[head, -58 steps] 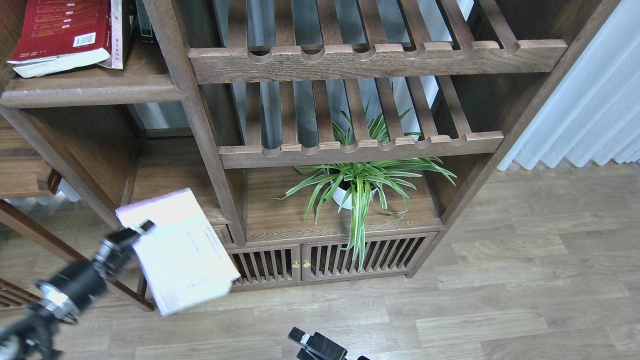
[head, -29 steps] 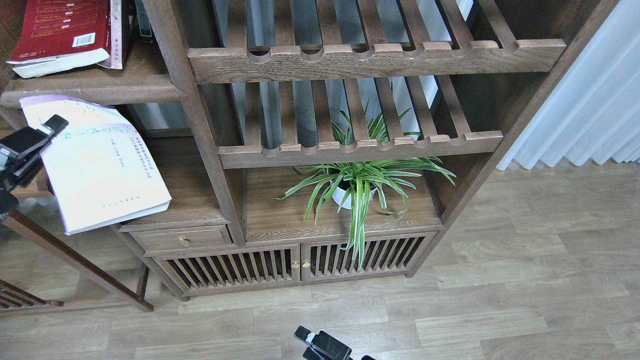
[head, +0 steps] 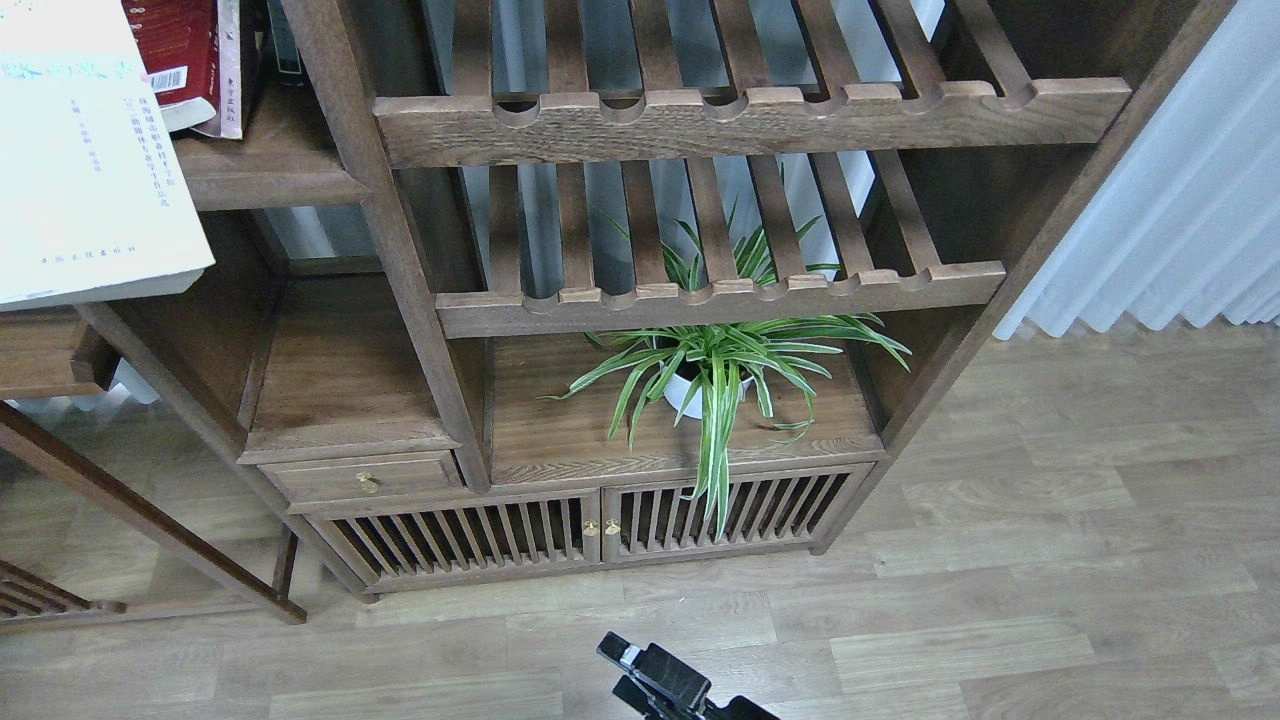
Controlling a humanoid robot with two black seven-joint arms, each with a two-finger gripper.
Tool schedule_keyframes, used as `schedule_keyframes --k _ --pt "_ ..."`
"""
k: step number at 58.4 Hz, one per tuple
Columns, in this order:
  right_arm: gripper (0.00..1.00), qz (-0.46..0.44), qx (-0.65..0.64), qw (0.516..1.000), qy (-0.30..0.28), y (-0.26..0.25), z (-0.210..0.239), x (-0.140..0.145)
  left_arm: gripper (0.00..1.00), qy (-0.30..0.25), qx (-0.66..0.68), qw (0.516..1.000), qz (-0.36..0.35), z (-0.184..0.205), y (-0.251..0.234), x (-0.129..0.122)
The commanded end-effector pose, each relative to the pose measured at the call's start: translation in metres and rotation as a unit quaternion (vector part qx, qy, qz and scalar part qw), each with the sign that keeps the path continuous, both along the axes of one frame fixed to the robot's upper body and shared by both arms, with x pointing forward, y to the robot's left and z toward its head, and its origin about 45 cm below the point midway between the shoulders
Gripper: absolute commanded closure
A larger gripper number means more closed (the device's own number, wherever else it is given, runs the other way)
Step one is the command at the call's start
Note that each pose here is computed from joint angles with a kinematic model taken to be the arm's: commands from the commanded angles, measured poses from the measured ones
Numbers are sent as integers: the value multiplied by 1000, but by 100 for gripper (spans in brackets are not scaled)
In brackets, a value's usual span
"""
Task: Organize books on shelf
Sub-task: 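Carry the white book with the left gripper up to the upper shelf, then lay the white book flat on the red books with the left gripper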
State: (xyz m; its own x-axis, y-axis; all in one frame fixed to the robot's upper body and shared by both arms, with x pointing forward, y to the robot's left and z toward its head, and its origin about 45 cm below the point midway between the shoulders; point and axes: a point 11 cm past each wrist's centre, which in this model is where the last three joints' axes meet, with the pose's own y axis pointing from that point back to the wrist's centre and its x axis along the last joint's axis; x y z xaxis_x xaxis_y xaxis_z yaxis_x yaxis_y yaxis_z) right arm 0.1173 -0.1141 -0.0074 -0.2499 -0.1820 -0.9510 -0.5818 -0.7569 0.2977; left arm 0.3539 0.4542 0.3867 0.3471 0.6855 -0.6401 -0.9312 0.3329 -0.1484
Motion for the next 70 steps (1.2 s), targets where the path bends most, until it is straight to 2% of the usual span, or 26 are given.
schedule_keyframes --k 1,10,33,59,70 --pt "1 0 -1 1000 1 0 -1 -1 92 1 30 999 -12 18 2 1" --pt "1 6 0 1000 1 2 0 -3 92 -11 43 999 -2 33 11 7" --pt "1 3 4 1000 -5 3 3 1 92 -44 132 990 3 95 9 49" --pt "1 3 4 1000 -6 2 4 1 92 -17 135 990 -39 91 -25 88" --pt "1 1 4 1000 -6 2 4 2 92 -33 153 987 -32 112 -37 109"
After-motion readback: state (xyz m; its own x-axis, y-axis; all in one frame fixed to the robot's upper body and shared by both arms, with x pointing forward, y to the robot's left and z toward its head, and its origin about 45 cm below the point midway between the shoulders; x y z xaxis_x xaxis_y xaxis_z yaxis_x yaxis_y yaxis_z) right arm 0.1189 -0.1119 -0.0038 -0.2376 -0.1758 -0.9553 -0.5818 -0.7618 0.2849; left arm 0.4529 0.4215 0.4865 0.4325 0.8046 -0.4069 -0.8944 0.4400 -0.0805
